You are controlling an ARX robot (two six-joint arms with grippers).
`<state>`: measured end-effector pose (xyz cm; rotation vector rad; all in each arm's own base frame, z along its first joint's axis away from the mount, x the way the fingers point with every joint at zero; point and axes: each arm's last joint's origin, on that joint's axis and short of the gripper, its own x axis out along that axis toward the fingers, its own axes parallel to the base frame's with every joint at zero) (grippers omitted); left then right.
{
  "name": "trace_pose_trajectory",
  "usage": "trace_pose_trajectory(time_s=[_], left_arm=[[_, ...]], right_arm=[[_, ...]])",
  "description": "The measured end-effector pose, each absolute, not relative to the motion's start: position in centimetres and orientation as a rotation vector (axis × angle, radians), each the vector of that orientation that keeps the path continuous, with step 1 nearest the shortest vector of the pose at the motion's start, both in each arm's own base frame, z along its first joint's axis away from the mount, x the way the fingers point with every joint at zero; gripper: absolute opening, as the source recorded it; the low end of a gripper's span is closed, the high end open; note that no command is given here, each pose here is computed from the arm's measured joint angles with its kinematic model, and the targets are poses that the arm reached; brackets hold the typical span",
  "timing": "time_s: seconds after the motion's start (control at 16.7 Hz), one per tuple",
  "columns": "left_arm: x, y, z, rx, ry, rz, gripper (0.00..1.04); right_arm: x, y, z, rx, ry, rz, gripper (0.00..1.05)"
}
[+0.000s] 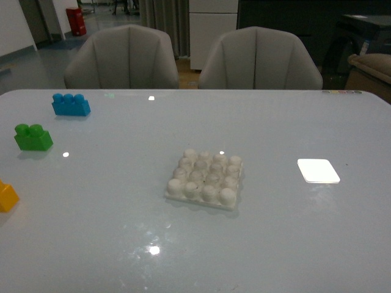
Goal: Insert yellow block into base center
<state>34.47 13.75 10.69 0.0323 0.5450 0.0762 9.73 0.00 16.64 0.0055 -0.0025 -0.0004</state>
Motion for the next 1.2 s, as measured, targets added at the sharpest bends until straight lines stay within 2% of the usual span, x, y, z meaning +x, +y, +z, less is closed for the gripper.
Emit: trace_pose_trajectory(time_s=[0.78, 1.02, 1.08, 1.2], left_arm=[[34.7, 13.1, 7.3, -0.086, 0.563, 0.000, 0.98], [34.3, 12.1, 4.7, -0.109, 0.582, -0.015, 0.98], [34.4, 12.2, 4.6, -0.106, 0.578, -0.010, 0.92], [34.4, 12.2, 4.7, -0.109, 0.572, -0.003, 0.71]], right_arm=[[9.7, 0.0, 16.6, 0.006, -0.003, 0.000, 0.98], [9.7, 0.0, 16.6, 0.006, -0.003, 0.000, 0.98], [9.7, 0.0, 16.6, 0.006, -0.003, 0.000, 0.98], [9.7, 0.0, 16.6, 0.005, -0.003, 0.000, 0.98]])
